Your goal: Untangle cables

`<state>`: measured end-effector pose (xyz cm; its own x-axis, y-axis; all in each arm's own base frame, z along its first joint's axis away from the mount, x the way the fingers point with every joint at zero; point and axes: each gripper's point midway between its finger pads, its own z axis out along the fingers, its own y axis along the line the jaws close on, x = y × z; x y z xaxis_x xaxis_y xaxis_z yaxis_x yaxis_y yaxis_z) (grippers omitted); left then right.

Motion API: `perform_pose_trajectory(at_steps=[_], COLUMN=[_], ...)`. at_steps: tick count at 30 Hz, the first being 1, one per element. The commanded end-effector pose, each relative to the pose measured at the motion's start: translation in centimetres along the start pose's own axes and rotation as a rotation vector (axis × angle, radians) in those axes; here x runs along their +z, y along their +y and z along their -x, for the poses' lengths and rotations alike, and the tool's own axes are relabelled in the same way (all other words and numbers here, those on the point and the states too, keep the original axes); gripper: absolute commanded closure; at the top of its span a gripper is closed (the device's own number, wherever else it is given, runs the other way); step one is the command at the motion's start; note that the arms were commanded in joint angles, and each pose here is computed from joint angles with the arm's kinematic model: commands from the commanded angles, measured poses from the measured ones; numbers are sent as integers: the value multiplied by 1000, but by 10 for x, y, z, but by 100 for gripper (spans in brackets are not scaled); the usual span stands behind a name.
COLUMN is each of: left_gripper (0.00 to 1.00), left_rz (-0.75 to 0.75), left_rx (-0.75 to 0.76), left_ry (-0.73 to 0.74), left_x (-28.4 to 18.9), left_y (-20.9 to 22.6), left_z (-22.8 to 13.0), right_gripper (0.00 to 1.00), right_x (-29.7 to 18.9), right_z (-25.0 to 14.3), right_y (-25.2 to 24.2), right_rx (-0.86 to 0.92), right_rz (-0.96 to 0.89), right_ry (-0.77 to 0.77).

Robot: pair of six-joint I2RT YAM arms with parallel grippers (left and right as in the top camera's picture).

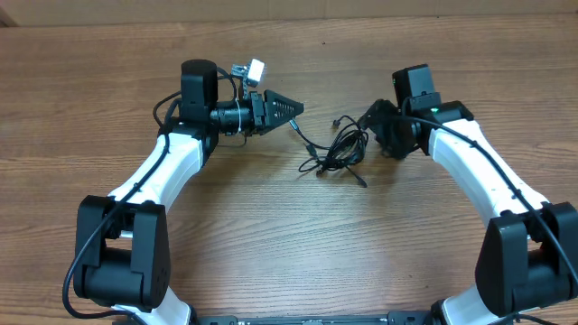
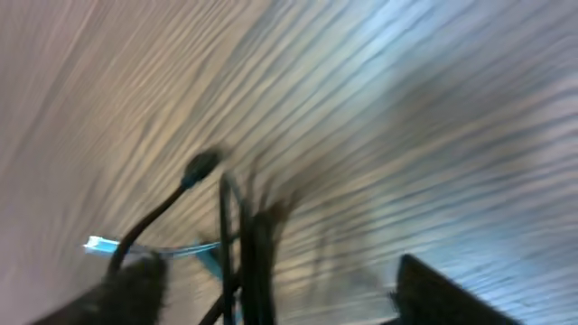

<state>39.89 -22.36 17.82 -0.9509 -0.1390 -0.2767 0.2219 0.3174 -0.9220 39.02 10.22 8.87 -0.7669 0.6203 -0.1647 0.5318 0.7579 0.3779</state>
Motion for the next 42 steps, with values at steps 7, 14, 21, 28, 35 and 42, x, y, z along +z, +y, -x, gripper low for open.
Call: perform_pose_trajectory(at_steps=[7,14,21,28,35,42], left_gripper=[42,39,39,34,18,10], left_rz=[173,289,344,444,466,466], left_rx=[37,5,-14,-85,-118,-118], left_ry=[-59,-68,-66,-68,-50,-50], left_x=[2,9,11,0,-3,-3], left_y=[28,45,54,75,80,80], left_z=[5,-2,-7,-14,-21,-21], right_gripper=[0,0,0,20,30,28], right_x=[-41,-54,-35,-30,-17,6], right_z=[50,42,-45,-57,-92,-111], right_y=[-95,-71,5,3,-5,-28], right_rx=[-32,-19,-604,-944,-1157,-1154], right_rz=[-542,-448,85,175,346,357], right_ry=[-343,-260,241,271,344,377])
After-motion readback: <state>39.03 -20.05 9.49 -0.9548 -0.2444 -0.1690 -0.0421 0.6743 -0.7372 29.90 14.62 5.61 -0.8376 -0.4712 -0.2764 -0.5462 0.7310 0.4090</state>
